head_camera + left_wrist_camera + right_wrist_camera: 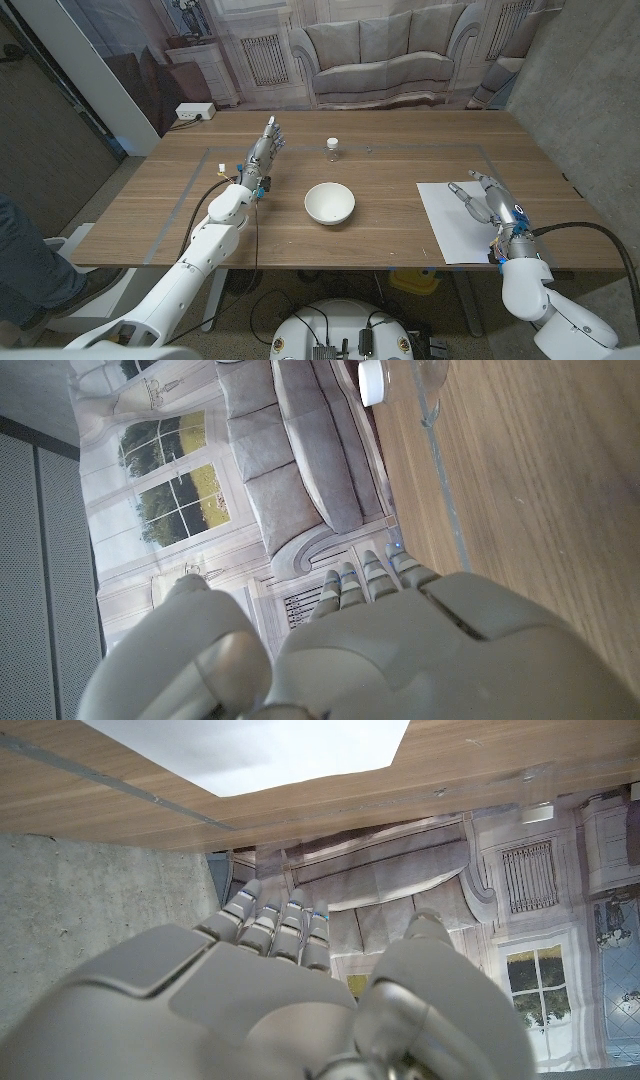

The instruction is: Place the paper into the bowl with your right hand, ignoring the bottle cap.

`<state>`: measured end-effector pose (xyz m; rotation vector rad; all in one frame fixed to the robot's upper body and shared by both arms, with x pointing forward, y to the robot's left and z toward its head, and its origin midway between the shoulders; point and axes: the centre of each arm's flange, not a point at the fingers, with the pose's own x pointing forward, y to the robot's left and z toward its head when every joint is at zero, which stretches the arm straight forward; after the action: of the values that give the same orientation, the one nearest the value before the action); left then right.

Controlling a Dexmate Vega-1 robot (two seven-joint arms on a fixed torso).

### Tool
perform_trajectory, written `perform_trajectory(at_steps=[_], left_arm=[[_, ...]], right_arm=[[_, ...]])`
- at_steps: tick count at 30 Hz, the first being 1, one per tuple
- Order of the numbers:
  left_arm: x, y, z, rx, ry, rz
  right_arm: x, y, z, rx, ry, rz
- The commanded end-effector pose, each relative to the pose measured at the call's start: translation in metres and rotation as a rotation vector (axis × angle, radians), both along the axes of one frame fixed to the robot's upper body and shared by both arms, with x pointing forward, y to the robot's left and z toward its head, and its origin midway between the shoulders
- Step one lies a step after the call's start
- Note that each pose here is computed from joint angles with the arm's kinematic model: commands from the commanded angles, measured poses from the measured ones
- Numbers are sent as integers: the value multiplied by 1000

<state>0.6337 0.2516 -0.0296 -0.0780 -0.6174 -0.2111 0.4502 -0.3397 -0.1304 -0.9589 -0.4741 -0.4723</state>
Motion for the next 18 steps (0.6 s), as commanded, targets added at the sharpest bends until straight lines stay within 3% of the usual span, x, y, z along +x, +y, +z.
perform_trajectory(at_steps=[1,18], left_arm=[[1,2,-3,-2,6,-1],[4,11,0,-1,8,4]], right_arm=[[3,3,4,-21,42,-18],[6,10,8,-70,104,-59]])
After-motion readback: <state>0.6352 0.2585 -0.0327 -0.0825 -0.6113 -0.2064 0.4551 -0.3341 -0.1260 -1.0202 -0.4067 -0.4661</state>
